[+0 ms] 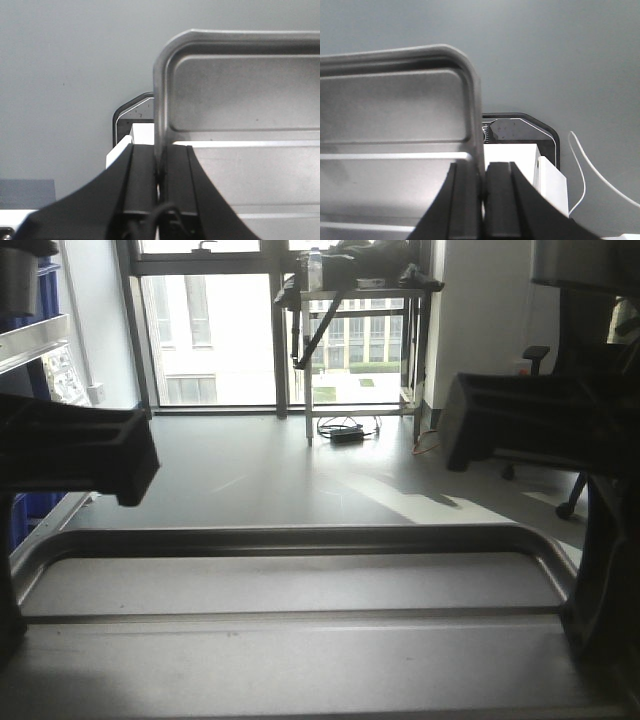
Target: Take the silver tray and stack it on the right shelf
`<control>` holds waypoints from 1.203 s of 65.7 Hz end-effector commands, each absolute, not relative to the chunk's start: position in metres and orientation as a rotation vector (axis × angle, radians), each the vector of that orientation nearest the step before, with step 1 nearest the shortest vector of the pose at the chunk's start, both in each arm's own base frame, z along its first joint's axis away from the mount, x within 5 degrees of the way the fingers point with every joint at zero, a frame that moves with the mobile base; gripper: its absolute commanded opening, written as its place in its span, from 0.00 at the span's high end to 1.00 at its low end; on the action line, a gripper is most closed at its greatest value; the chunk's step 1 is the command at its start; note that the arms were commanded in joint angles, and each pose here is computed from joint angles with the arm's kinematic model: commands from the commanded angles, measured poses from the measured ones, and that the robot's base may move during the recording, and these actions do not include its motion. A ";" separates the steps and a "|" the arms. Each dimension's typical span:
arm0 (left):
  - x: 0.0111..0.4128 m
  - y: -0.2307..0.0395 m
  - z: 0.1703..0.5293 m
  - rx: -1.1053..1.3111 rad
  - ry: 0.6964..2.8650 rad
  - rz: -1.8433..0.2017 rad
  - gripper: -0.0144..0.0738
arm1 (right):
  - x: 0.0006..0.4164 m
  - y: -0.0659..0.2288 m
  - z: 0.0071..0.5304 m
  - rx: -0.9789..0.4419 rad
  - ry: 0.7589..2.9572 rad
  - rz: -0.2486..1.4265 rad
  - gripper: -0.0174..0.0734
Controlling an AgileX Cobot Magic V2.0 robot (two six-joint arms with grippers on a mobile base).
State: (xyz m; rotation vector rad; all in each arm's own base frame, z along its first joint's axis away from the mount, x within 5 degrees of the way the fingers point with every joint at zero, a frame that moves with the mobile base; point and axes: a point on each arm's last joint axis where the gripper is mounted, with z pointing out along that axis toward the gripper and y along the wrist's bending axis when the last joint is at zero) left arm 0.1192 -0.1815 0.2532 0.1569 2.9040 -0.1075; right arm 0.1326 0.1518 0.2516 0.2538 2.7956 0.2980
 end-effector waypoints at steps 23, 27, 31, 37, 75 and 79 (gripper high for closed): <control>0.116 -0.173 0.263 0.194 2.900 -0.004 0.95 | 0.137 0.147 0.263 0.213 2.737 0.248 0.73; 0.116 -0.173 0.263 0.194 2.900 -0.004 0.95 | 0.137 0.147 0.263 0.213 2.737 0.248 0.73; 0.117 -0.172 0.263 0.194 2.899 -0.003 0.95 | 0.137 0.147 0.263 0.213 2.737 0.248 0.73; 0.117 -0.172 0.263 0.194 2.899 -0.003 0.95 | 0.137 0.147 0.263 0.213 2.737 0.248 0.73; 0.117 -0.172 0.263 0.195 2.898 0.001 0.95 | 0.137 0.146 0.263 0.213 2.738 0.247 0.73; 0.117 -0.172 0.263 0.195 2.898 0.001 0.95 | 0.137 0.146 0.263 0.213 2.738 0.247 0.73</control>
